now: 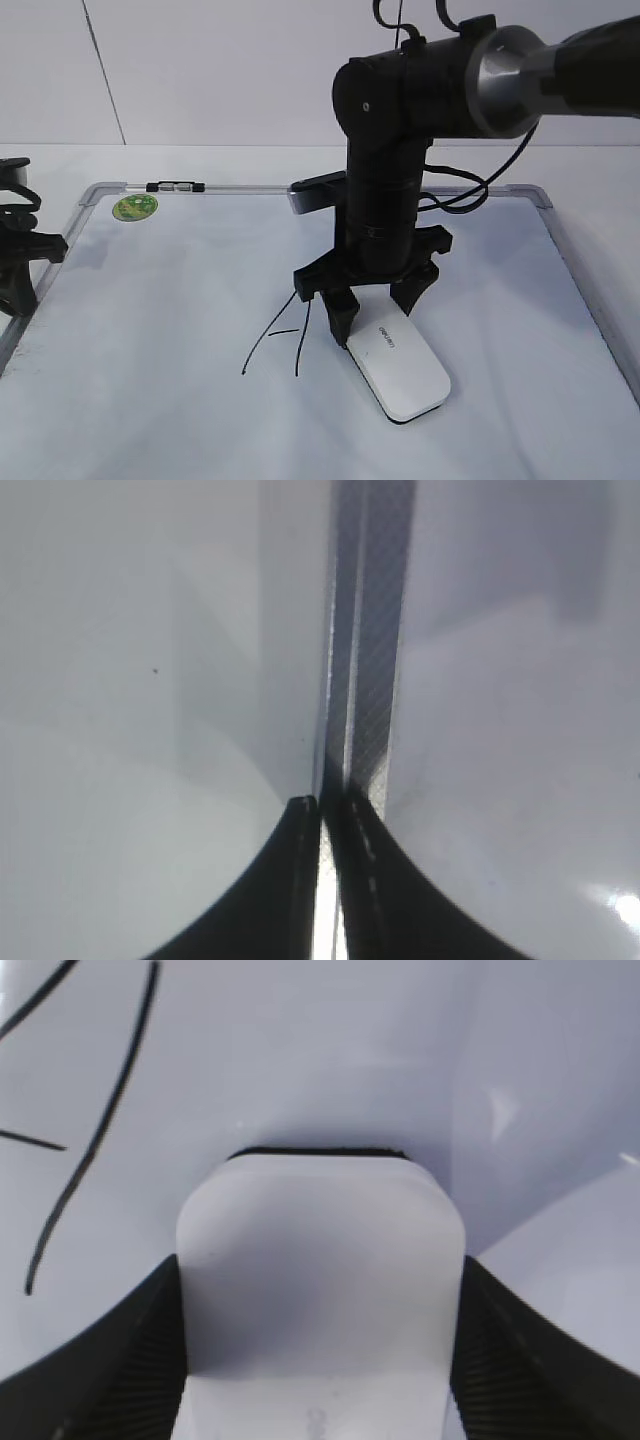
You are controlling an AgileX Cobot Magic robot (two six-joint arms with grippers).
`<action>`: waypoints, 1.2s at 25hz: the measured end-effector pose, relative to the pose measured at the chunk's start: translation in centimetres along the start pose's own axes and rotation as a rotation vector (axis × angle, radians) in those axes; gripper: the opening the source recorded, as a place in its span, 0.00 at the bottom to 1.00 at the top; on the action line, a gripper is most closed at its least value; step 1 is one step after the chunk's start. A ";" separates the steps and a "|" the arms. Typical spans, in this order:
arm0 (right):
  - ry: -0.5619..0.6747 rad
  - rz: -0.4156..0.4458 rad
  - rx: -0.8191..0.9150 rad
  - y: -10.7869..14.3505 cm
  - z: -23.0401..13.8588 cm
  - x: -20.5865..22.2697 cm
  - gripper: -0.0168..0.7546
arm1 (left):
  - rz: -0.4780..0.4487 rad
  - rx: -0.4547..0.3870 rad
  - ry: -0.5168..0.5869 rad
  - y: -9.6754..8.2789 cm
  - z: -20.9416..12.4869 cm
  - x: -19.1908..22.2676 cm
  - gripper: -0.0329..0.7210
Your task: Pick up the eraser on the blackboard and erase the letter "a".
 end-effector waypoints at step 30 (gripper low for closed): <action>0.001 0.002 0.097 -2.8 0.8 0.0 0.71 | 0.000 0.000 0.000 0.0 0.0 0.0 0.09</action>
Point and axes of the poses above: a point on each arm's last joint axis where the gripper is mounted, x pointing out along that axis toward the gripper, y along the wrist's bending axis when the last joint is at zero, z = x × y, the point moved 1 cm from there along x, pointing out along that axis toward the gripper, and after that the axes turned 11 degrees about x, right-handed, at the moved point
